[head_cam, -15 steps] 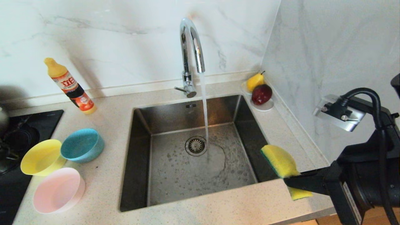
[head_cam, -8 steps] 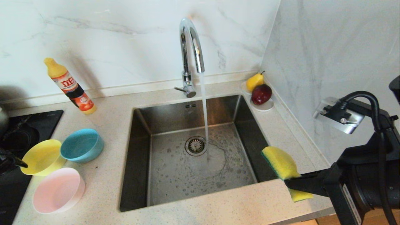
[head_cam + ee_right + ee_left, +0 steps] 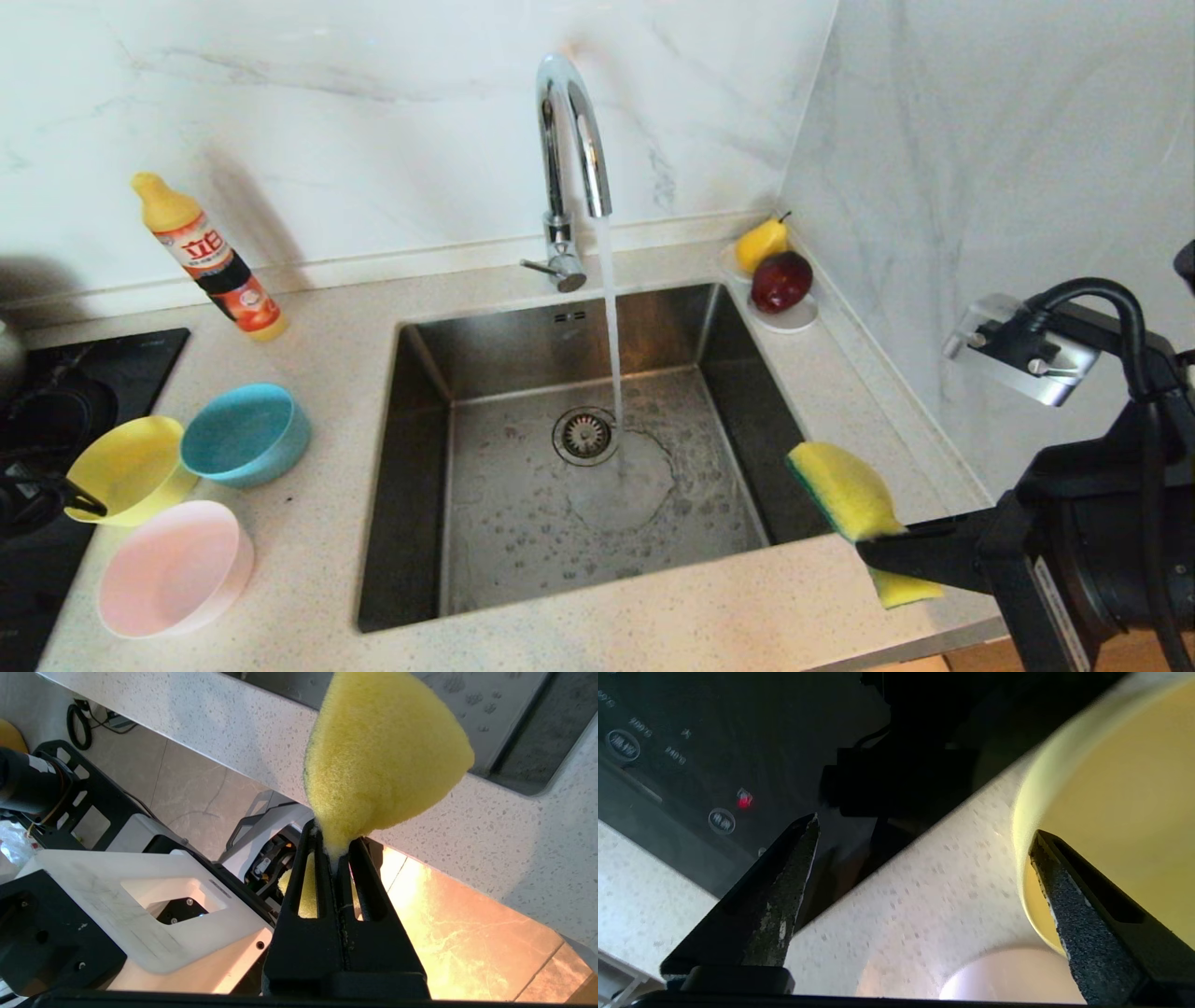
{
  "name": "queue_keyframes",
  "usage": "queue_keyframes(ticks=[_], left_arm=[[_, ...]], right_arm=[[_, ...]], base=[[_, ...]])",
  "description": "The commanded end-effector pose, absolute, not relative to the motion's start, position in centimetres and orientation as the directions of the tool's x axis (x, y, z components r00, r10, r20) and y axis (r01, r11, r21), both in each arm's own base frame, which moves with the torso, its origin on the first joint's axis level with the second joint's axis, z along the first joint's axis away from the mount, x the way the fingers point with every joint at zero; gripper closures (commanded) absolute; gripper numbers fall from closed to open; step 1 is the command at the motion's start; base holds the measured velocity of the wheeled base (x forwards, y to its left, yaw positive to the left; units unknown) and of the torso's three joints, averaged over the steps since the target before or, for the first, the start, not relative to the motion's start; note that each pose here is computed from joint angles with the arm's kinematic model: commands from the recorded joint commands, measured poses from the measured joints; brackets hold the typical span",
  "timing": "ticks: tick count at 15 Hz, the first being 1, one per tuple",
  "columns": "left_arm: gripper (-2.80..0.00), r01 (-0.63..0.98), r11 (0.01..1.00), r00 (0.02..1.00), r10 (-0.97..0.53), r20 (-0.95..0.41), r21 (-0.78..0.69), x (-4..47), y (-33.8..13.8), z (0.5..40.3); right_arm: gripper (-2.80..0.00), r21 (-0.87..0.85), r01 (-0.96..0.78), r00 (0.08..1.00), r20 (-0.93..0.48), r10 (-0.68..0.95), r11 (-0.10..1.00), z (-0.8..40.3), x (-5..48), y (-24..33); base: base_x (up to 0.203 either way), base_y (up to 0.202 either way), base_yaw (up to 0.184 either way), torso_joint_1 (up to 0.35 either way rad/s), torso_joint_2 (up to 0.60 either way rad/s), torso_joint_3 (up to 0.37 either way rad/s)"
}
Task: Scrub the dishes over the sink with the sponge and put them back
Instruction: Pick up a bowl and the sponge
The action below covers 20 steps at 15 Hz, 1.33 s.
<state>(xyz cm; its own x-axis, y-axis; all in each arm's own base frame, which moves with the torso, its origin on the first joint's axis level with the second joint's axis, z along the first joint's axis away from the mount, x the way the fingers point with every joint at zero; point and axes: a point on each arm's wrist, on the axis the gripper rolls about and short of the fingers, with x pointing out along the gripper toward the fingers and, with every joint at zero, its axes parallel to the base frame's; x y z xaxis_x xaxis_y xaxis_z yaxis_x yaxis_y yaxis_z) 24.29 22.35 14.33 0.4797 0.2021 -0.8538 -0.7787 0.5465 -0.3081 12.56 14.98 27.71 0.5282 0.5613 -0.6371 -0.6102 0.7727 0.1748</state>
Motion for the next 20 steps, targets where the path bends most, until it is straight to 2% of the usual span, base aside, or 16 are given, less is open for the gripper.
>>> queue_keyframes(ticks=[1, 4, 5, 6, 20], left_arm=[[-2.8, -0.789, 0.535, 0.46, 0.185, -0.868, -0.304, 24.6, 22.9, 13.2], [-2.8, -0.79, 0.533, 0.458, 0.185, -0.869, -0.303, 24.6, 22.9, 13.1], [-0.4, -0.789, 0.534, 0.457, 0.182, -0.871, -0.303, 24.6, 22.9, 13.0], [0.0, -0.789, 0.534, 0.457, 0.181, -0.871, -0.303, 24.6, 22.9, 13.0], [0.0, -0.813, 0.485, 0.489, 0.266, -0.83, -0.323, 24.9, 25.7, 14.6]], right_arm=[[0.0, 0.176, -0.61, 0.53, -0.634, 0.563, 0.773, 27.9, 12.5, 15.0], [0.0, 0.176, -0.61, 0.53, -0.634, 0.563, 0.773, 27.9, 12.5, 14.9], [0.0, 0.176, -0.61, 0.53, -0.634, 0.563, 0.773, 27.9, 12.5, 14.9], [0.0, 0.176, -0.61, 0.529, -0.636, 0.562, 0.773, 27.8, 12.5, 15.0], [0.0, 0.175, -0.61, 0.526, -0.64, 0.561, 0.772, 27.7, 12.6, 15.0]], base=[[0.0, 0.0, 0.0, 0.0, 0.0, 0.0], [0.0, 0.0, 0.0, 0.0, 0.0, 0.0], [0.0, 0.0, 0.0, 0.0, 0.0, 0.0], [0.0, 0.0, 0.0, 0.0, 0.0, 0.0], [0.0, 0.0, 0.0, 0.0, 0.0, 0.0]])
